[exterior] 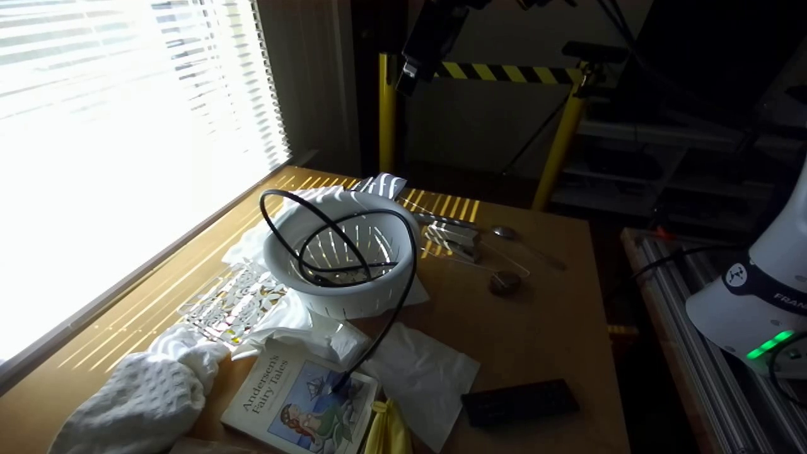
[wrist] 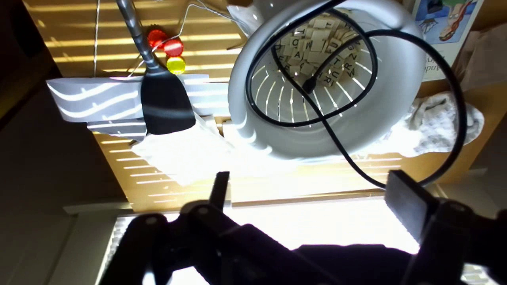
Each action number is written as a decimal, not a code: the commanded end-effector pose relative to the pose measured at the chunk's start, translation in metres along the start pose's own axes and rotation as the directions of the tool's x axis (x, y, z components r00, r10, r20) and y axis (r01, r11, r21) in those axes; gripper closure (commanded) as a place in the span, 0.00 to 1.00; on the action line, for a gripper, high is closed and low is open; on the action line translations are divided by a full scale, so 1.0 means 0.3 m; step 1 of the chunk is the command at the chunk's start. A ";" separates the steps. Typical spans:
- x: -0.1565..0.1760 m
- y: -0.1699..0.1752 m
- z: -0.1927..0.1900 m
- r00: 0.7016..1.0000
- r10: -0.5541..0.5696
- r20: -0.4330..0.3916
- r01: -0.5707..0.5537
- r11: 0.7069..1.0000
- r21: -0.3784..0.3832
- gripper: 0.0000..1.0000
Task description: Remove the cable from the basket, then put the spatula in the basket
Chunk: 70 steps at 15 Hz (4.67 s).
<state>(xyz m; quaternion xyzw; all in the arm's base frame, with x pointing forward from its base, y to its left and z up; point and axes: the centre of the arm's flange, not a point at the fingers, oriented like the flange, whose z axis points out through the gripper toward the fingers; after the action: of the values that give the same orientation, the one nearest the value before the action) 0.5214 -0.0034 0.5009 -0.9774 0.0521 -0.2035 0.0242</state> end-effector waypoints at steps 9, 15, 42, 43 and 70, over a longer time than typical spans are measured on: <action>0.101 -0.110 0.120 0.993 -0.105 0.062 0.103 0.994 0.028 0.00; 0.208 -0.174 0.156 0.972 -0.217 0.086 0.213 0.976 0.053 0.00; 0.476 -0.432 0.518 0.865 -0.369 0.341 0.321 0.928 0.191 0.67; 0.479 -0.431 0.517 0.864 -0.367 0.344 0.318 0.929 0.191 0.75; 0.487 -0.433 0.544 0.934 -0.031 0.356 -0.053 0.973 0.226 0.00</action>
<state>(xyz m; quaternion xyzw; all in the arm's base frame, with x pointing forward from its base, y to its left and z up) 0.7266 0.1084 0.4278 -0.9895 0.0112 -0.0446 0.1370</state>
